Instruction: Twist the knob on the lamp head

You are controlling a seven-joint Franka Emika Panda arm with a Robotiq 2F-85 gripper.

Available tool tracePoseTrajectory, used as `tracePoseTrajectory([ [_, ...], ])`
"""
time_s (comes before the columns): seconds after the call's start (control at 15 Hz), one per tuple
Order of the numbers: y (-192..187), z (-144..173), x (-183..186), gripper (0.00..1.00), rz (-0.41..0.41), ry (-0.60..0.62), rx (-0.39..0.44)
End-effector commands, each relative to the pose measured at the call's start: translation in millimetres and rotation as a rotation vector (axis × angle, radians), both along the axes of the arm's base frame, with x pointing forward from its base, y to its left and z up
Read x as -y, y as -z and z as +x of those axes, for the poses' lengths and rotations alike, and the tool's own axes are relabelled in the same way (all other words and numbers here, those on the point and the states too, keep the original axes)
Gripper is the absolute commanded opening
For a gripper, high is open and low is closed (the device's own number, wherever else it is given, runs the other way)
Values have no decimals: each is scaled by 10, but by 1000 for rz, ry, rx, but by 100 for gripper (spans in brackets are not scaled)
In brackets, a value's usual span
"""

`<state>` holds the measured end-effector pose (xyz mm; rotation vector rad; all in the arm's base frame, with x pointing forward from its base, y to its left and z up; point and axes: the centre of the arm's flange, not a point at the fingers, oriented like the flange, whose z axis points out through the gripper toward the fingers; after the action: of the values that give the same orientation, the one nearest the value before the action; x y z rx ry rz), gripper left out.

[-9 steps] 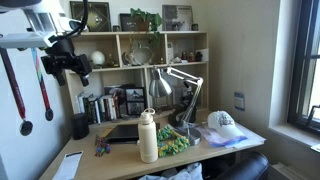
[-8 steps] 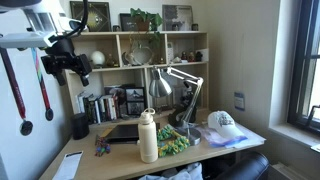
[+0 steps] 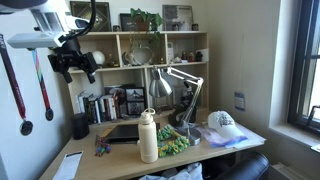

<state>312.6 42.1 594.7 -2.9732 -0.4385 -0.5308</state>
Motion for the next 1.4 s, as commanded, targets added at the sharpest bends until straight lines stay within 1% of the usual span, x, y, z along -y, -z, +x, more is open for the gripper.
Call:
tracePoseTrajectory([
  [0.0,-236,469,349,100,-1,-72,55],
  [0.27,-533,920,815,100,-15,-165,125],
  [0.4,-660,1095,947,100,-35,-211,143],
  [0.53,-759,1270,1017,100,-76,-241,166],
  [0.8,-867,1586,1015,100,-125,-250,193],
  [1.07,-790,1920,1001,100,-161,-217,226],
  [1.33,-649,2207,990,100,-170,-162,244],
])
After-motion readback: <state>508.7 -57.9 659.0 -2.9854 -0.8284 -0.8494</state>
